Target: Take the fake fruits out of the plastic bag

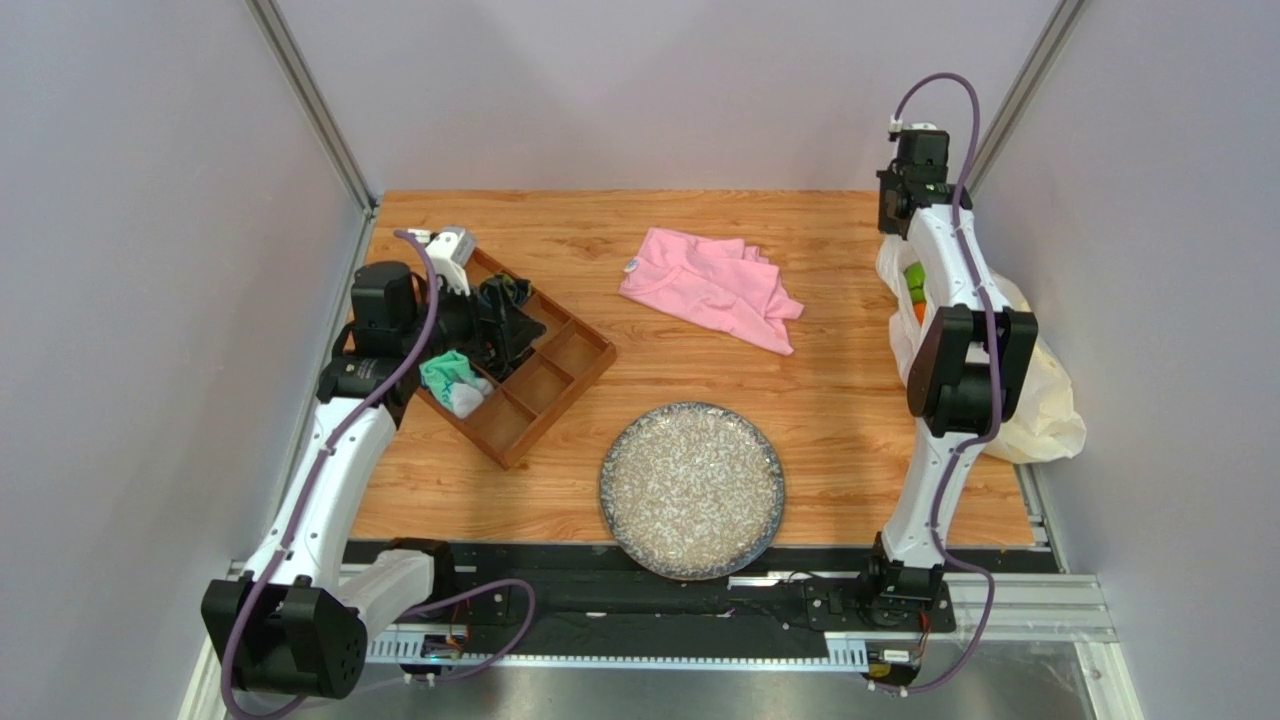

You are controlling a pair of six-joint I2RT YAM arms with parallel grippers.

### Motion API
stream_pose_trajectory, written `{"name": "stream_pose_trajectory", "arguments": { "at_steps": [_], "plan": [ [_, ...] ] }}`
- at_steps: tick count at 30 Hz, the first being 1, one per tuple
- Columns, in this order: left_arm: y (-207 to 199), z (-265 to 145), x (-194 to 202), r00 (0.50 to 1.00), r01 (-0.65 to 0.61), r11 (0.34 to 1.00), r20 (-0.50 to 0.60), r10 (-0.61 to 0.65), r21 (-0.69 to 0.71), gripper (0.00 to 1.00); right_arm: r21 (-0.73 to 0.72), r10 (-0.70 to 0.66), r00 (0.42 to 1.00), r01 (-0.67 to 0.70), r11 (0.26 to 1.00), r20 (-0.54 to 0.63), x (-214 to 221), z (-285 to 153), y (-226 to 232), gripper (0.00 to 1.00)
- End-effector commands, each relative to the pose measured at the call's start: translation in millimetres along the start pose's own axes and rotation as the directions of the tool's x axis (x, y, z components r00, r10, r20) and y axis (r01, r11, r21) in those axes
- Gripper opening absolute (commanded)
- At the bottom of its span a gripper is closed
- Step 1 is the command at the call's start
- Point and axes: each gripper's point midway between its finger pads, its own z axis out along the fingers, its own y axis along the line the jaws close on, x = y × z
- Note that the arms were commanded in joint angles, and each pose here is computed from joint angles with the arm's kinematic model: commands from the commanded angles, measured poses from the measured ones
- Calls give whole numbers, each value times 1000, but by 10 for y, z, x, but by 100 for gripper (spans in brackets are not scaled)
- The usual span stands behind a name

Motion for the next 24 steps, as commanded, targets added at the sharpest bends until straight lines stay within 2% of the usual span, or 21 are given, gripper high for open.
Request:
{"name": "stream_pose_trajectory", "arguments": {
  "at_steps": [1, 2, 4, 5, 7, 8, 11, 13, 15, 16, 17, 18, 19, 20, 24],
  "plan": [
    [-55, 38, -19, 1000, 17, 999, -1, -17, 35, 91, -245, -29, 989, 64, 967, 144, -495, -458, 456, 0],
    [-58, 54, -42, 1000, 17, 999, 4, -17, 41, 91, -339, -32, 985, 88, 937, 167, -518, -678, 642, 0],
    [-66, 78, -71, 1000, 20, 998, 11, -21, 52, 91, -415, -33, 985, 101, 904, 170, -480, -921, 801, 0],
    [-68, 83, -91, 1000, 19, 998, 17, -20, 53, 91, -492, -24, 983, 112, 863, 182, -469, -1195, 1023, 0],
    [-73, 94, -127, 999, 19, 998, 30, -21, 57, 90, -553, -22, 984, 118, 824, 177, -395, -1500, 1190, 0],
    [-77, 93, -136, 999, 19, 998, 35, -21, 59, 91, -598, -14, 976, 145, 788, 218, -451, -1862, 1330, 0],
    [-95, 93, -146, 999, 23, 998, 43, -26, 65, 90, -664, -52, 974, 188, 723, 219, -210, -2313, 1665, 0],
    [-111, 95, -125, 999, 28, 997, 40, -31, 73, 91, -693, -45, 975, 187, 696, 218, -76, -2614, 1706, 0],
    [-130, 88, -113, 999, 24, 997, 39, -27, 78, 91, -617, -44, 969, 189, 764, 243, -55, -2719, 1611, 0],
    [-150, 82, -111, 999, 23, 996, 39, -27, 81, 91, -556, -43, 975, 161, 816, 218, 32, -2587, 1521, 3],
    [-161, 79, -100, 999, 20, 996, 36, -23, 83, 90, -396, -26, 976, 113, 911, 217, -17, -2391, 1207, 40],
    [-167, 78, -91, 999, 16, 996, 35, -19, 86, 90, -333, -24, 976, 96, 938, 215, -37, -2229, 1100, 53],
    [-187, 65, -92, 999, 12, 996, 37, -16, 89, 91, -246, 4, 980, 47, 968, 201, -85, -2054, 825, 62],
    [-183, 65, -73, 999, 14, 996, 33, -17, 88, 91, -219, 21, 982, 21, 976, 188, -115, -1925, 727, 75],
    [-187, 33, -55, 999, 7, 997, 34, -10, 82, 90, -136, 70, 990, -52, 989, 125, -203, -1394, 425, 86]
  ]
}}
